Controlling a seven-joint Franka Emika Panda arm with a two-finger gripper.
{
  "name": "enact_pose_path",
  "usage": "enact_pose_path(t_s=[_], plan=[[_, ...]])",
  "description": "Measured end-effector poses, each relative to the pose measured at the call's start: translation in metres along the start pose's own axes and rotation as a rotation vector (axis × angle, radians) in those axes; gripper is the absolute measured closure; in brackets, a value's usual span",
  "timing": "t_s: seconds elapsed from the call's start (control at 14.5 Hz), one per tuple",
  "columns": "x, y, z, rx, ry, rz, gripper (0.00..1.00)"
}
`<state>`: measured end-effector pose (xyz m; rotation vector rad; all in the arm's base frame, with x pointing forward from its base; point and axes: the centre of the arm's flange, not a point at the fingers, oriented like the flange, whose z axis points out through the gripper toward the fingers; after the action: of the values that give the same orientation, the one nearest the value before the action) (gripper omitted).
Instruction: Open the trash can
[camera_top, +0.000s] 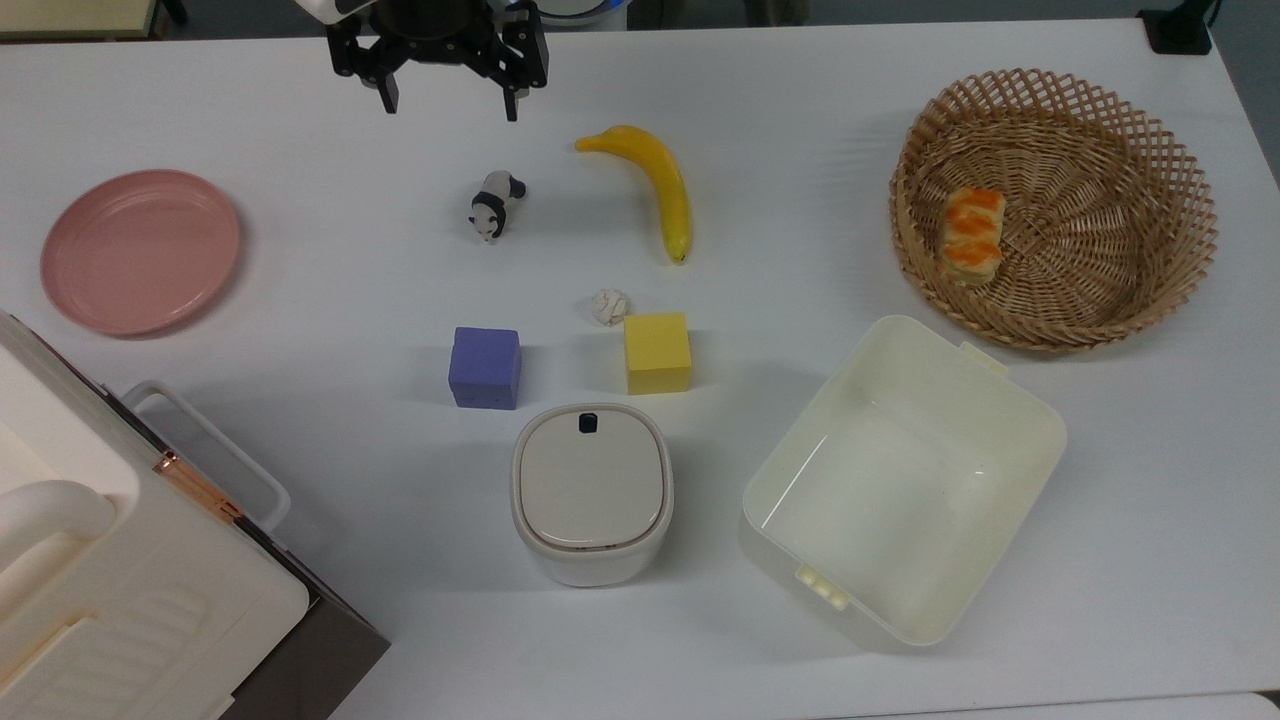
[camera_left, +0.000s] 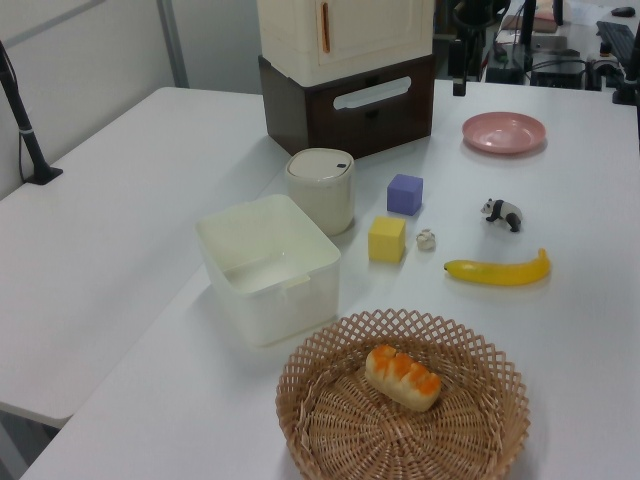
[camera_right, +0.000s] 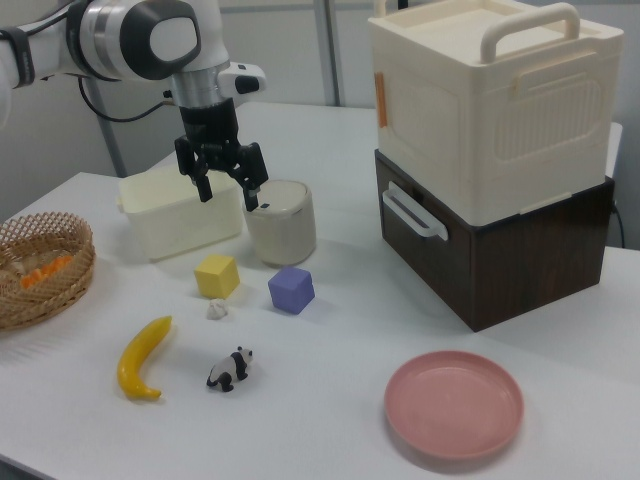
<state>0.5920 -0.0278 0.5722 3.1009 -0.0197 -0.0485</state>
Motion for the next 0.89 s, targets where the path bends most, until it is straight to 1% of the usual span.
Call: enact_pose_path(t_s=[0.34,0.48,0.76,0.83,0.89], plan=[[0.0,-0.002,0.0,-0.003,0.002,-0.003,0.0],[0.006,-0.004,-0.002,-0.013,0.045,-0.001,0.0],[0.018,-0.006,-0.002,-0.012,0.117,0.016,0.0],[0.021,-0.006,-0.001,-0.01,0.136,0.017,0.01],[0.024,-0.006,0.0,-0.006,0.149,0.02,0.07]])
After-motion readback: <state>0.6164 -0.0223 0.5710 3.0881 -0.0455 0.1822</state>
